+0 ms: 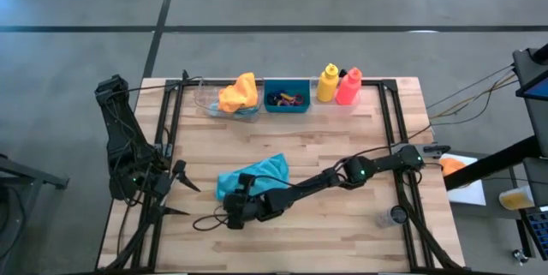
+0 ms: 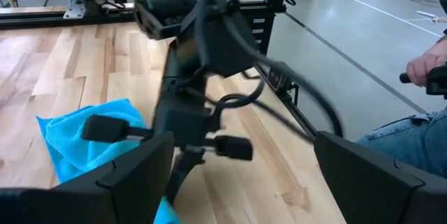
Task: Pick & Place Sports Items
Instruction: Fold the blue towel
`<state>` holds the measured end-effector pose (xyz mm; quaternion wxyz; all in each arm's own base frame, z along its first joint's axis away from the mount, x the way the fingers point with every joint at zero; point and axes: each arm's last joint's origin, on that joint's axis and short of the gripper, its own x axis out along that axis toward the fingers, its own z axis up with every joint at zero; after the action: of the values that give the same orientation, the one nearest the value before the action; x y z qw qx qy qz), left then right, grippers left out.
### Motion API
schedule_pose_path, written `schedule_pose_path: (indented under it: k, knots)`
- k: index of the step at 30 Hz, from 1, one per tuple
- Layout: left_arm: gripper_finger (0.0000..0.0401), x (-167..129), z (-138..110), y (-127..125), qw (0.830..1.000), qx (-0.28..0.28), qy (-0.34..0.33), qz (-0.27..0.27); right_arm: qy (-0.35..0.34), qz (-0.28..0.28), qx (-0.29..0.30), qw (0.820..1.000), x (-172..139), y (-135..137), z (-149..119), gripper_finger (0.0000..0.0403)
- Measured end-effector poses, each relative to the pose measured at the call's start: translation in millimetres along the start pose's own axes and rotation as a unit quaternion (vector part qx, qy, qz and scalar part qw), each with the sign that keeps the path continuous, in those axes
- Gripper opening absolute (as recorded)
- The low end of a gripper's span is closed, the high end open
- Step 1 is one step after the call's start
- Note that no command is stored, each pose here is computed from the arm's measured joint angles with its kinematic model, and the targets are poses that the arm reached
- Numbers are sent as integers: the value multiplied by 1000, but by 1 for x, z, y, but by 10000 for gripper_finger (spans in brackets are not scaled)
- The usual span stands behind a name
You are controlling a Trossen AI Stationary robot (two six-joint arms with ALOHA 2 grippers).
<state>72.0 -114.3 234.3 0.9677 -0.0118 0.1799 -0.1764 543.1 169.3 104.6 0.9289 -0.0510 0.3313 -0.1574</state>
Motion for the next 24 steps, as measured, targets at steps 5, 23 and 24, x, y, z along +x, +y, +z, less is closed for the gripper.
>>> schedule_pose_path:
  k: [5,23,24]
  knots:
    - [352,0,0,0,1000,0,1,0,-13,-12,3,1000,-14,17,-3,11]
    - [351,0,-2,1,1000,-11,10,0,-19,-103,87,991,-72,57,-25,9]
    - [352,0,-2,1,1000,-11,10,0,-19,-110,95,989,-76,57,-26,9]
